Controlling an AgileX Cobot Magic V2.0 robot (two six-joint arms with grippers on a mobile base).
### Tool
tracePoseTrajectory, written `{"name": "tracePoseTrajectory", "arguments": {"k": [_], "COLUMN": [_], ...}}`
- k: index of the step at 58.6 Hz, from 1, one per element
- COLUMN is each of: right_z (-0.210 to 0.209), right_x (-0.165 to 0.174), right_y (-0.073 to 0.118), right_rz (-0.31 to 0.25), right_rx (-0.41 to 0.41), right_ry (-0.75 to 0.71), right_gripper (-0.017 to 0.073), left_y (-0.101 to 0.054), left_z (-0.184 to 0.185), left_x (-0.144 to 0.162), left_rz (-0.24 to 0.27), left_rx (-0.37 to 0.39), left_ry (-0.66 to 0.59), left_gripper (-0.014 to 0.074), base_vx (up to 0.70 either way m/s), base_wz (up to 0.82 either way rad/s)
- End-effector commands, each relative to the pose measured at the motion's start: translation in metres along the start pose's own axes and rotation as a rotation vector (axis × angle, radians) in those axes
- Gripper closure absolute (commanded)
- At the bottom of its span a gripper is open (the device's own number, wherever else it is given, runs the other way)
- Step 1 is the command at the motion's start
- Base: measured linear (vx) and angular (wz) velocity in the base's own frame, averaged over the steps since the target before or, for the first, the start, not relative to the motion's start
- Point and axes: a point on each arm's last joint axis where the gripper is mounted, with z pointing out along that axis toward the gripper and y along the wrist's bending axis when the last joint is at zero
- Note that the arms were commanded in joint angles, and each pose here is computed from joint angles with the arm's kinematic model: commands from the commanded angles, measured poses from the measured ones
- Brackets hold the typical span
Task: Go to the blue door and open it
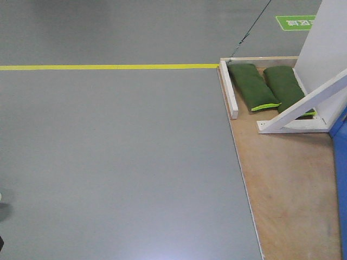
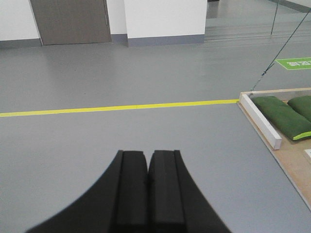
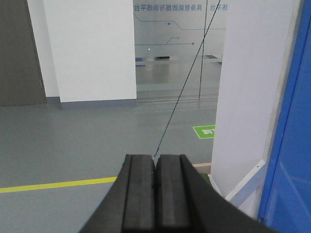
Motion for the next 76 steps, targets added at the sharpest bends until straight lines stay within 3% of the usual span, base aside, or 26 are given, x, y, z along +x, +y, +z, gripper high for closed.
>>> {"name": "tracePoseTrajectory", "arguments": {"k": [1,12,22,31,40,47,76], "right_z": [0.003,0.002,-0.028,-0.048,-0.055,-0.055,-0.055], "right_x": [-0.028,-0.066,-0.101,-0.118,-0.123,-0.125,-0.125], "right_y": [-0.001,-0.003,-0.012,-0.018,-0.018,-0.017,-0.017], "right_rz": [-0.003,-0.005,0.028,0.134,0.281,0.350,0.353], "right_rx": [0.011,0.022,0.115,0.201,0.194,0.163,0.161], "right_ry": [-0.129,-0.221,-0.361,-0.465,-0.551,-0.579,-0.580], "right_gripper": [0.0547,0.0547,0.0547,0.0547,0.0547,0.0547,0.0547], "left_y": [0.000,0.000,0.000,0.000,0.000,0.000,0.000], "left_z": [-0.004,-0.004,-0.004,-0.004,-0.004,-0.004,-0.004], "left_x": [-0.017,-0.017,-0.017,-0.017,-0.017,-0.017,-0.017], "left_rz": [-0.008,-0.008,-0.008,-0.008,-0.008,-0.008,-0.008], "left_rx": [0.007,0.007,0.007,0.007,0.007,0.007,0.007], "left_ry": [-0.122,-0.122,-0.122,-0.122,-0.122,-0.122,-0.122], "left_gripper": [0.0521,0.0521,0.0521,0.0521,0.0521,0.0521,0.0521], "base_vx": [0.00,0.00,0.00,0.00,0.00,0.00,0.00], "base_wz": [0.00,0.00,0.00,0.00,0.00,0.00,0.00]}}
